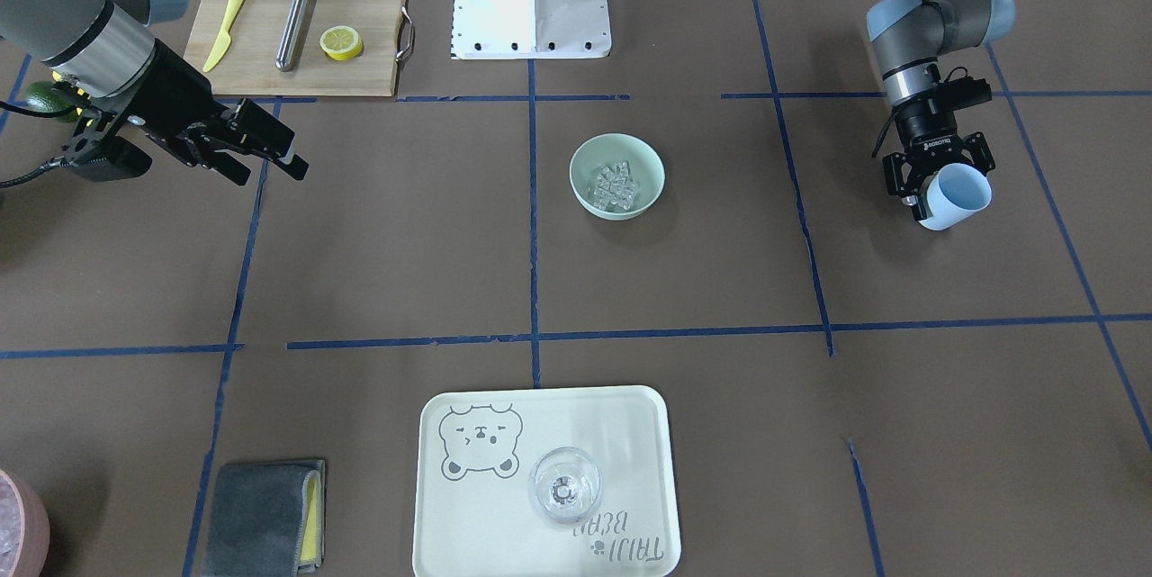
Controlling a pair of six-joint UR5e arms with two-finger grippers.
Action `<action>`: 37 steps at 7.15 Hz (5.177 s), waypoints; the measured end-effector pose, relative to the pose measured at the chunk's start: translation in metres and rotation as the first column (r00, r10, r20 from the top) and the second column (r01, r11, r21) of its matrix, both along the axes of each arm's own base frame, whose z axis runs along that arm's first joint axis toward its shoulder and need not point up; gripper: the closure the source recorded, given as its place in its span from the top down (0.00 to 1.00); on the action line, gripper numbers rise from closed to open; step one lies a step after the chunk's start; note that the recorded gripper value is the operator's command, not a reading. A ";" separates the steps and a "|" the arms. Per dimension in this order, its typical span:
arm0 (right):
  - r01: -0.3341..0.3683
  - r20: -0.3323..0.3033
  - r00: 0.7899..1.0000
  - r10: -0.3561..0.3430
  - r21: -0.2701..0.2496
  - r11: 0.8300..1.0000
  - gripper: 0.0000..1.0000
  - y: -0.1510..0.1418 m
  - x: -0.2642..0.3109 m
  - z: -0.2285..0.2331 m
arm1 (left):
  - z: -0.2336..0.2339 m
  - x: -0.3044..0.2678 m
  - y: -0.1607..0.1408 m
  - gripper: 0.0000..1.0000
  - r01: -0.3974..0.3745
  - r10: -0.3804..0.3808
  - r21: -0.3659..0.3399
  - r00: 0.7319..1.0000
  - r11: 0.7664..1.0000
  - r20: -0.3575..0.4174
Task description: Pour ice into bowl
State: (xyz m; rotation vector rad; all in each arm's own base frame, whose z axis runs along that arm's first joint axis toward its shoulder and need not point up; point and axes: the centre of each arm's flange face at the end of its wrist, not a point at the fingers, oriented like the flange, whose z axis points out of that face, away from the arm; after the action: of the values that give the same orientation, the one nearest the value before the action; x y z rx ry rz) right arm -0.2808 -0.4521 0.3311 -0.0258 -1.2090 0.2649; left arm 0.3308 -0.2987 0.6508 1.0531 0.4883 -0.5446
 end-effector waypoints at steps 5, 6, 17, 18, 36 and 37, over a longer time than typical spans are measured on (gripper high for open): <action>0.000 0.004 1.000 0.000 -0.011 1.000 1.00 0.001 0.000 -0.001 | -0.041 -0.036 0.031 1.00 -0.193 0.192 -0.098 0.981 0.976 -0.020; 0.000 0.004 1.000 0.000 -0.011 1.000 1.00 0.001 0.000 -0.001 | -0.052 -0.049 0.034 1.00 -0.204 0.203 -0.093 0.979 0.975 -0.012; -0.002 0.030 1.000 0.002 0.021 1.000 1.00 0.015 -0.061 -0.044 | -0.130 -0.141 -0.043 1.00 -0.358 0.359 -0.023 0.931 0.934 0.066; -0.007 0.033 0.999 0.006 0.034 0.999 1.00 0.020 -0.077 -0.054 | -0.129 -0.158 -0.056 1.00 -0.407 0.410 -0.042 0.908 0.912 0.093; 0.058 -0.343 0.937 -0.070 -0.046 0.997 0.00 0.081 -0.360 -0.197 | -0.074 -0.342 -0.139 1.00 -0.695 0.749 -0.343 0.661 0.632 0.039; 0.057 -0.294 0.953 -0.072 -0.059 0.997 0.00 0.071 -0.316 -0.190 | -0.075 -0.342 -0.139 1.00 -0.695 0.749 -0.342 0.661 0.632 0.040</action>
State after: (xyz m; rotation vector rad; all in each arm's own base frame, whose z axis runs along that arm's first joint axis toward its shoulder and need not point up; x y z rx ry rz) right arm -0.5970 -0.3806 0.1409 -0.0668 -0.9007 0.2322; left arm -0.0114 -0.4381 0.5758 0.5194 0.6016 0.2123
